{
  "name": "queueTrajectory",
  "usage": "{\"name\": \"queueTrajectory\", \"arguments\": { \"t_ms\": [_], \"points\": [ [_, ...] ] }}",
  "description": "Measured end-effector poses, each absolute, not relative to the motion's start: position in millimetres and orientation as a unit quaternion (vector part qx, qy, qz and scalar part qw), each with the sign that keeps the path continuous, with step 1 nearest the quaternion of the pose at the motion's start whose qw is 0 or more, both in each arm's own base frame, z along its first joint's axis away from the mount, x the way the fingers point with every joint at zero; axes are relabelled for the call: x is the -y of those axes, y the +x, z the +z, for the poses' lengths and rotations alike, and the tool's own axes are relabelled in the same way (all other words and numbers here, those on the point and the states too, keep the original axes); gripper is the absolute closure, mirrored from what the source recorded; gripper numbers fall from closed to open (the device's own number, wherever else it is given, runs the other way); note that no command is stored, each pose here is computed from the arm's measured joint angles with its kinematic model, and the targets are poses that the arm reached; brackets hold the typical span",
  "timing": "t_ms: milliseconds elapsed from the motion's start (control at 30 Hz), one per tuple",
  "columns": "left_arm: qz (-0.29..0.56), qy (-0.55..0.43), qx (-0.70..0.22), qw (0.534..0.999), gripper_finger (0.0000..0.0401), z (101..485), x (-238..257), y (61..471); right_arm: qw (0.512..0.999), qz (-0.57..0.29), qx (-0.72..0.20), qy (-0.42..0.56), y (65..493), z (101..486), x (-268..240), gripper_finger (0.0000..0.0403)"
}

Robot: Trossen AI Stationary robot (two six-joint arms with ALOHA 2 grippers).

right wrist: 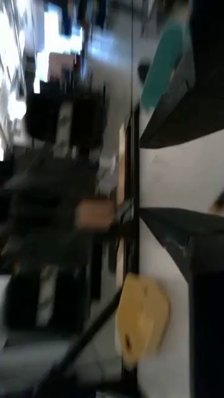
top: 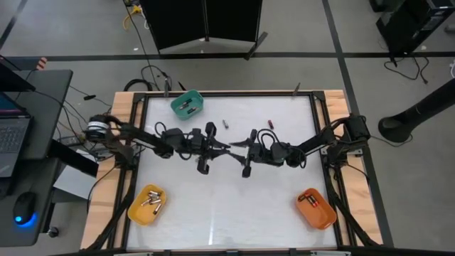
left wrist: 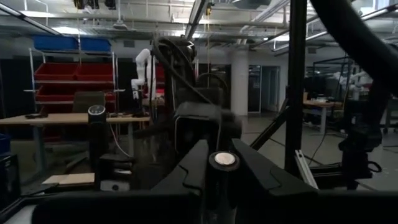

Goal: Sort batteries
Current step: Put the brown battery into the green bin

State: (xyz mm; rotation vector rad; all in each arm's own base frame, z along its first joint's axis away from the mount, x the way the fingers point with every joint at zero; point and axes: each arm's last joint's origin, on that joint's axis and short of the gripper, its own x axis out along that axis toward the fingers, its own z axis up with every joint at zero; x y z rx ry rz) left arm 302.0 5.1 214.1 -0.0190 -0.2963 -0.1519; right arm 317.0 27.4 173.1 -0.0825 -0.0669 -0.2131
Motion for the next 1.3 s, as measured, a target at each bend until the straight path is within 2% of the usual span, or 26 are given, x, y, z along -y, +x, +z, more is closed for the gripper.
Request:
{"name": "queueTrajectory", "arguments": {
  "t_ms": [167,267,500,700,967,1300],
  "points": [
    [-0.082,0.005,0.151,0.985,0.0347,243.5,-18.7,288.6,0.983,-0.165,0.015,-0.080,315.8,171.9,-26.6,0.0190],
    [-0.072,0.010,0.111,0.991,0.0347,260.3,-30.4,283.4,0.981,-0.170,0.000,-0.092,315.5,169.4,-27.7,0.0182],
    [0.006,0.022,-0.092,0.995,0.0347,297.3,-61.5,277.3,0.974,-0.178,-0.080,-0.116,314.3,154.1,-26.9,0.0195],
    [0.090,0.010,-0.286,0.954,0.0347,313.8,-99.6,262.3,0.966,-0.184,-0.132,-0.127,312.1,143.8,-26.0,0.0216],
    [0.198,-0.039,-0.411,0.889,0.0347,287.9,-164.1,235.8,0.962,-0.182,-0.152,-0.133,311.0,139.9,-25.9,0.0255],
    [0.238,-0.095,-0.495,0.830,0.0347,219.6,-244.1,234.1,0.960,-0.181,-0.162,-0.138,310.6,138.3,-24.9,0.0290]
  ]
}}
